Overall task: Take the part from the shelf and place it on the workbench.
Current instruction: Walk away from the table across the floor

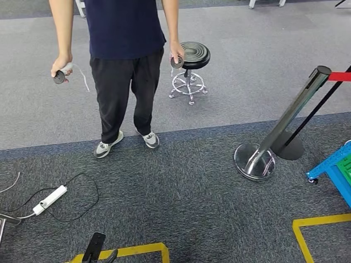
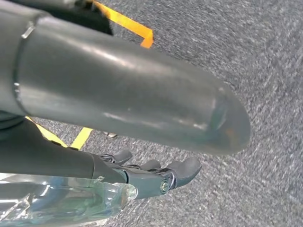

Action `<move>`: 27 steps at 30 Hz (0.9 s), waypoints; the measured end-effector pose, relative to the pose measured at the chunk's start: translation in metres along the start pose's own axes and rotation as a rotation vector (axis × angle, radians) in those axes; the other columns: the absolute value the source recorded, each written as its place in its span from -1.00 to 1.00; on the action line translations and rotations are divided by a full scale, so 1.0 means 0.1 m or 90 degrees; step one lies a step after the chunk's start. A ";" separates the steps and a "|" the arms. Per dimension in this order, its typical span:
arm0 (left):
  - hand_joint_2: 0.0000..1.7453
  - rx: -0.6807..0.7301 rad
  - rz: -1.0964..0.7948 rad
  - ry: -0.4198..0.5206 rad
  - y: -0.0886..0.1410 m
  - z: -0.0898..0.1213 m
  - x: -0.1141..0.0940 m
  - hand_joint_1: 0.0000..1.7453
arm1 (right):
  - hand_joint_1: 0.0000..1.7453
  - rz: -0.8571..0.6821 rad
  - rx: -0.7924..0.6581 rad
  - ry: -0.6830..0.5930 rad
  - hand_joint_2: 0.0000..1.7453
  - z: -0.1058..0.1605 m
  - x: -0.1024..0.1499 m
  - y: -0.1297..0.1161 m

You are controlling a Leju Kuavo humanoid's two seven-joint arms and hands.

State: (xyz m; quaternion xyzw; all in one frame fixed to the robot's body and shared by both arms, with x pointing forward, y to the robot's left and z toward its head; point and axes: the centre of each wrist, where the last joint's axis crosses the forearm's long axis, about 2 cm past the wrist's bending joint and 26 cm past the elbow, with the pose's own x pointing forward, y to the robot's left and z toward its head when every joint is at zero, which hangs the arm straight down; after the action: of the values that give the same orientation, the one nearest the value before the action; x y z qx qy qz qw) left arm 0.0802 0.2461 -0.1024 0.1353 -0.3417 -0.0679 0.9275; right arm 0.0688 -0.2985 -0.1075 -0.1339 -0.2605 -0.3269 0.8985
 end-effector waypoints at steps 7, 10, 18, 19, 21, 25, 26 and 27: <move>1.00 0.004 -0.014 0.000 0.00 -0.01 0.02 -1.00 | -1.00 0.007 0.001 -0.007 -1.00 -0.01 0.02 0.01; 1.00 -0.003 -0.012 0.004 -0.01 0.00 0.00 -1.00 | -1.00 0.009 0.002 -0.007 -1.00 -0.01 0.03 0.02; 1.00 -0.018 -0.008 0.011 -0.02 0.01 -0.01 -1.00 | -1.00 0.015 0.000 0.004 -1.00 0.01 0.00 0.02; 1.00 -0.020 -0.009 0.012 -0.02 0.01 -0.01 -1.00 | -1.00 0.016 -0.001 0.005 -1.00 0.01 -0.01 0.01; 1.00 -0.021 -0.009 0.014 -0.01 0.01 -0.01 -1.00 | -1.00 0.018 -0.002 0.009 -1.00 0.02 -0.04 -0.01; 1.00 -0.022 -0.010 0.017 -0.01 0.01 -0.02 -1.00 | -1.00 0.014 0.012 0.008 -1.00 0.02 -0.03 0.02; 1.00 -0.022 -0.011 0.019 -0.01 0.02 -0.03 -1.00 | -1.00 0.013 0.015 0.006 -1.00 0.02 -0.02 0.02; 1.00 -0.023 -0.011 0.020 -0.01 0.02 -0.03 -1.00 | -1.00 0.013 0.017 0.006 -1.00 0.02 -0.02 0.02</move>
State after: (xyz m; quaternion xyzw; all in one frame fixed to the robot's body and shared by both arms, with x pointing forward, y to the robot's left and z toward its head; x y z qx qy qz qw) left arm 0.0762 0.2451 -0.1032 0.1228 -0.3247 -0.0798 0.9344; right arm 0.0682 -0.2947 -0.1077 -0.1230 -0.2592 -0.3152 0.9046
